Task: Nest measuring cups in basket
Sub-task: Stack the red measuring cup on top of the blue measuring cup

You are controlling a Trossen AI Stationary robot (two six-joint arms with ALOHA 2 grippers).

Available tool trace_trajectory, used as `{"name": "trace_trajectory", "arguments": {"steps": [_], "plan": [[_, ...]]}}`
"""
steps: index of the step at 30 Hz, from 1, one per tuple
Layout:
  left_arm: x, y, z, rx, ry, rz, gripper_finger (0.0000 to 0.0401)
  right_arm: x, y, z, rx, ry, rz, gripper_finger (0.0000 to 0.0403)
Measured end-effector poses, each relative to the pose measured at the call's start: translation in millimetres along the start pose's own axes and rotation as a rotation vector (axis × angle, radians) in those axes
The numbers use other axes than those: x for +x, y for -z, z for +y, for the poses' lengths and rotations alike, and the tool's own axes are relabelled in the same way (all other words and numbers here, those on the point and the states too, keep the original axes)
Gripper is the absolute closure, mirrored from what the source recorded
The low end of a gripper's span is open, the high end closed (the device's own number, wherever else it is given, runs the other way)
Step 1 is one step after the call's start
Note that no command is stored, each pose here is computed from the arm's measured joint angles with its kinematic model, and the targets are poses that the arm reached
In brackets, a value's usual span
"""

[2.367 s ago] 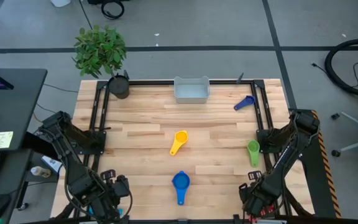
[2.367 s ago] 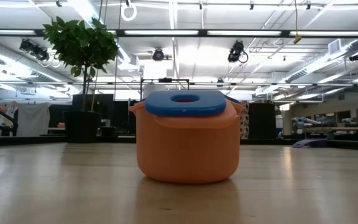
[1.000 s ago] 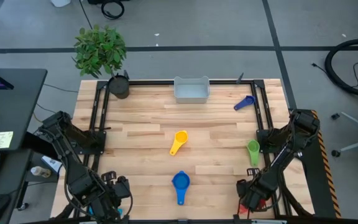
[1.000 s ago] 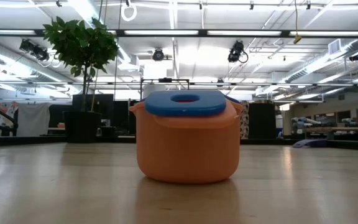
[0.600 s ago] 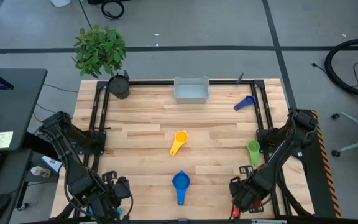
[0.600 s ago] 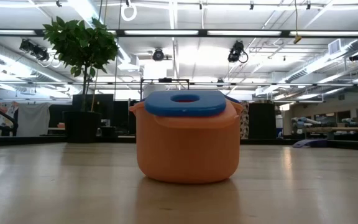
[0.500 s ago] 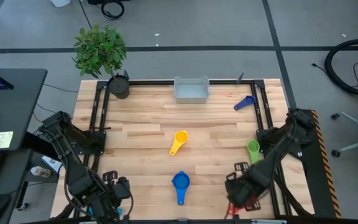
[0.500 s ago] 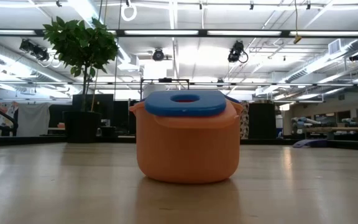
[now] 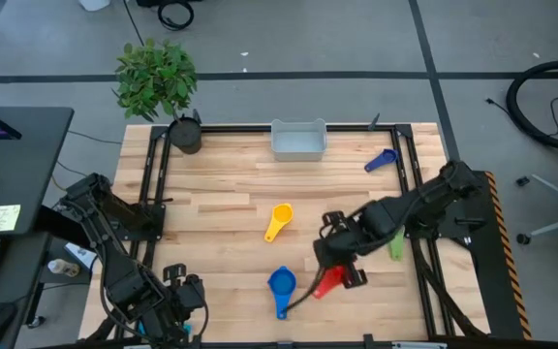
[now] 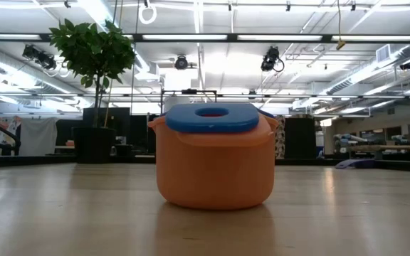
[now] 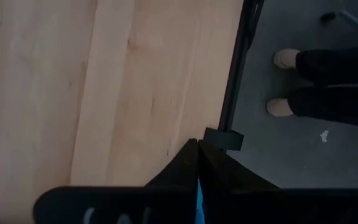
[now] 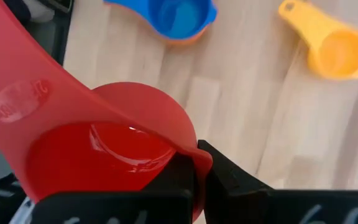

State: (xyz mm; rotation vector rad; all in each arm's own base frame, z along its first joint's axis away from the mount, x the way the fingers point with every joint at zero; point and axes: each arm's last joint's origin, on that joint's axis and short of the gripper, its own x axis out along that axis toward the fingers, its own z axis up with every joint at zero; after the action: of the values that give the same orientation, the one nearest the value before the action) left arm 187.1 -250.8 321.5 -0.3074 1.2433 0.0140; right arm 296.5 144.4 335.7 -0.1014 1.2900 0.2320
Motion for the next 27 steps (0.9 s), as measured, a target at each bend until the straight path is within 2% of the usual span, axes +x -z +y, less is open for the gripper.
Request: {"name": "trace_trajectory", "arguments": {"steps": [5,10,22,27], "plan": [[0.0,-1.4,0.6,0.000,-0.019,-0.043,0.0385,5.1,-12.7,-13.9,-0.047,0.004,-0.065,0.0392],[0.1,-3.4,1.6,-0.001,-0.038,-0.080,0.0385,27.9,-28.8,-16.5,-0.146,0.010,-0.040,0.0392],[2.5,-17.0,8.6,-0.046,-0.055,-0.096,0.0385,59.5,-97.6,-24.9,-0.391,0.021,-0.044,0.0392],[2.4,-16.5,8.4,-0.048,-0.054,-0.093,0.0385,71.9,-115.8,-26.3,-0.510,-0.021,-0.025,0.0392]]}}
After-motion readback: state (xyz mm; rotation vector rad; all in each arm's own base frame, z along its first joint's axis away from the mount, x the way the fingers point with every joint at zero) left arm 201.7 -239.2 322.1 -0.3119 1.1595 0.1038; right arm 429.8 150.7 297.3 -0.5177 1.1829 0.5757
